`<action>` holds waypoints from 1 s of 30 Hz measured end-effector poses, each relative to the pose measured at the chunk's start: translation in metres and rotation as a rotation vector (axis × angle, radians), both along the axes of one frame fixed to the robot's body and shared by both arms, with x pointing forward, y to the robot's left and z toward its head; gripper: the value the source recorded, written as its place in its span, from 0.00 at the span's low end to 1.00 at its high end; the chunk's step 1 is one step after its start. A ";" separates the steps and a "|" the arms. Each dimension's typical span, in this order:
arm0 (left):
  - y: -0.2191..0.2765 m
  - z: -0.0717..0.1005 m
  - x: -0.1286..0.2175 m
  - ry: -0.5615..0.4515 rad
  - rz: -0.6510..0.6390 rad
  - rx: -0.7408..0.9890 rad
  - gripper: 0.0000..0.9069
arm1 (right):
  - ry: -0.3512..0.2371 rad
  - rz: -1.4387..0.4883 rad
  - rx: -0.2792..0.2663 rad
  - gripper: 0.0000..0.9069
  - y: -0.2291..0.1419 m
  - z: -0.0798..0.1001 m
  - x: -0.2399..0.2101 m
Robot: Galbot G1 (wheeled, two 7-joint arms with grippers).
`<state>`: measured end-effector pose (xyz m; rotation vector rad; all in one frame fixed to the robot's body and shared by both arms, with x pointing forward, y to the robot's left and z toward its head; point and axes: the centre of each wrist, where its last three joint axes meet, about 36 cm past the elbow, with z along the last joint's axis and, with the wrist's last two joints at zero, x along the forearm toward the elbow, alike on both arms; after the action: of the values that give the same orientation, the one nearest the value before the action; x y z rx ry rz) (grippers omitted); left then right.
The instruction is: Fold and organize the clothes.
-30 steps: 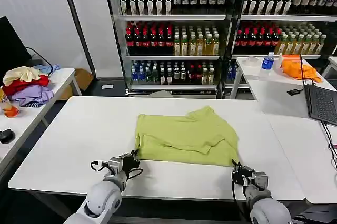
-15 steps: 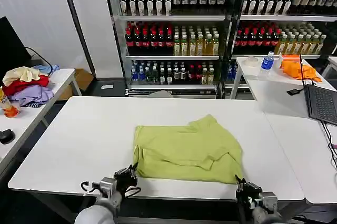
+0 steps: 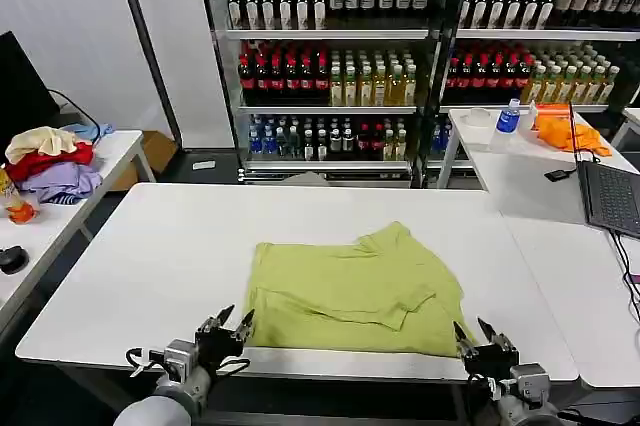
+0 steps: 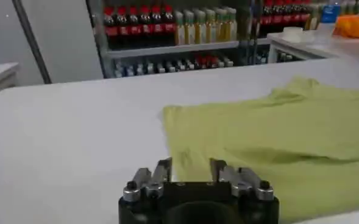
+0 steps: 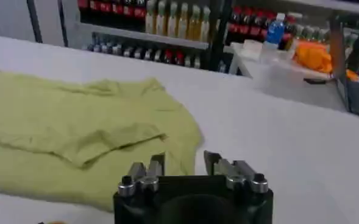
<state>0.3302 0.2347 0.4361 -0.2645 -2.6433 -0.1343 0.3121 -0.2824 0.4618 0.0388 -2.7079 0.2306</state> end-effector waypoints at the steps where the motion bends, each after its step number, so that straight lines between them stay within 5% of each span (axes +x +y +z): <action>1: 0.001 0.001 0.003 -0.006 0.001 0.000 1.00 | -0.004 0.001 0.004 1.00 0.000 -0.001 0.007; 15: 0.004 -0.007 0.095 -0.043 0.034 -0.034 1.00 | -0.013 0.013 0.076 1.00 0.011 -0.022 0.140; 30: -0.014 -0.021 0.177 -0.019 0.061 -0.046 1.00 | 0.039 -0.003 0.102 1.00 0.031 -0.038 0.236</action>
<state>0.5068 0.2208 0.4152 -0.1985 -2.6729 -0.0560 0.5483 -0.2519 0.4234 0.0682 -2.6787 0.0901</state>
